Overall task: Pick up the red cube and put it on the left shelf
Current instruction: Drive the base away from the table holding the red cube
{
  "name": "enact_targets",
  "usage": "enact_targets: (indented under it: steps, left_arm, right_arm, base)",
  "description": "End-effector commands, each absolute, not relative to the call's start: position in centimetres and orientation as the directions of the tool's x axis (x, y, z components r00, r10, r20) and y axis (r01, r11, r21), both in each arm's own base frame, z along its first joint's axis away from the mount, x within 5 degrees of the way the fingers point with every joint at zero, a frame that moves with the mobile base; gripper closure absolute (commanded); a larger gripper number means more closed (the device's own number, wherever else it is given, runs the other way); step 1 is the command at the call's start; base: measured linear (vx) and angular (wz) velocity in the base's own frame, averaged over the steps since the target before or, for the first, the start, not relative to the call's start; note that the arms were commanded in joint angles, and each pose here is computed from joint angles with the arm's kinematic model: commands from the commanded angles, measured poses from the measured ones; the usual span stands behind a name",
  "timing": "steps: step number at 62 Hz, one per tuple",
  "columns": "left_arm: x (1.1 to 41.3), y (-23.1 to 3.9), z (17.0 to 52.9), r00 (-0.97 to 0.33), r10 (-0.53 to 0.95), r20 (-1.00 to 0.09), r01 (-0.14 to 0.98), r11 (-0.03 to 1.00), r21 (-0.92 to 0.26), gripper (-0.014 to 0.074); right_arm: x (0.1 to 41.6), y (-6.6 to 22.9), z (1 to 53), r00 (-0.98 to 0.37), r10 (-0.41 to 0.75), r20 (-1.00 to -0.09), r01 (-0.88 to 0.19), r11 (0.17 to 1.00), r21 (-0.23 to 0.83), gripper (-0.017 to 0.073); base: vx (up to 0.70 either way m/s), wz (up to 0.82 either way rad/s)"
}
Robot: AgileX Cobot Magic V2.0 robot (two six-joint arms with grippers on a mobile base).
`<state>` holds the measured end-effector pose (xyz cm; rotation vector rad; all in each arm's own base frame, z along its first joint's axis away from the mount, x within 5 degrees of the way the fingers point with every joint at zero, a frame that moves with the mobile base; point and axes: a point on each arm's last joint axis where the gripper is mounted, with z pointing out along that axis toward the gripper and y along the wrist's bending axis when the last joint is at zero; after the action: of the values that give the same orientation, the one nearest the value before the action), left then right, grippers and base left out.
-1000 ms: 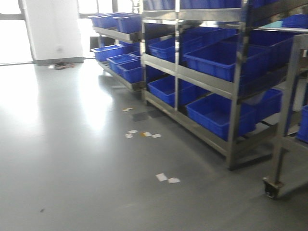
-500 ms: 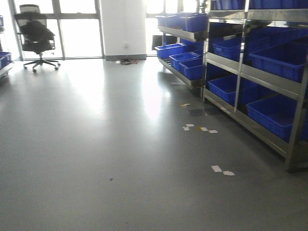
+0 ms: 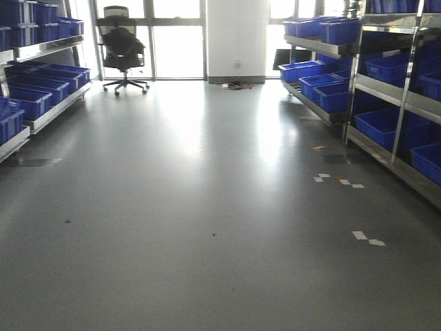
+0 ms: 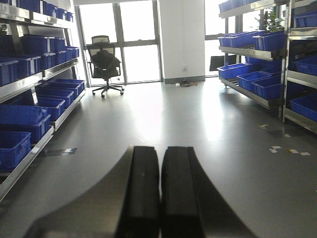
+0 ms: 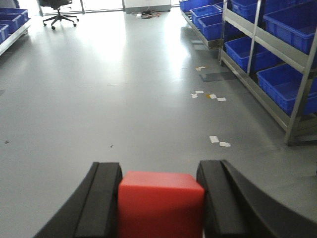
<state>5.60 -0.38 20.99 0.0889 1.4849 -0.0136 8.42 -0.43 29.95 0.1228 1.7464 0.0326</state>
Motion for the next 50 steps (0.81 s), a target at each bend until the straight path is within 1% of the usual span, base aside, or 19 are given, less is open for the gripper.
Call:
enact_targets:
  steps: [1, 24, 38, 50]
  left_arm:
    - [5.69, -0.34, 20.95, 0.138, 0.038, -0.99, 0.058, 0.997, 0.046, 0.0488]
    - [5.68, -0.34, 20.95, 0.139, 0.037, -0.99, 0.058, 0.997, 0.046, 0.0488]
    - [5.69, -0.34, 20.95, 0.138, 0.038, -0.99, 0.058, 0.997, 0.046, 0.0488]
    - [5.68, -0.34, 20.95, 0.139, 0.037, -0.99, 0.058, 0.997, 0.046, 0.0488]
  right_arm:
    - [8.46, -0.41, 31.67, -0.061, 0.082, -0.995, 0.051, 0.996, 0.079, 0.0502]
    - [8.46, -0.41, 31.67, -0.061, 0.082, -0.995, 0.051, 0.996, 0.079, 0.0502]
    - [8.46, -0.41, 31.67, -0.061, 0.082, -0.995, 0.051, 0.996, 0.079, 0.0502]
    - [8.47, -0.41, 31.64, -0.063, 0.082, -0.995, 0.052, 0.996, 0.079, 0.0502]
  base:
    - [-0.27, 0.2]
    - [-0.17, 0.16]
    - [0.0, 0.08]
    - [0.15, -0.06]
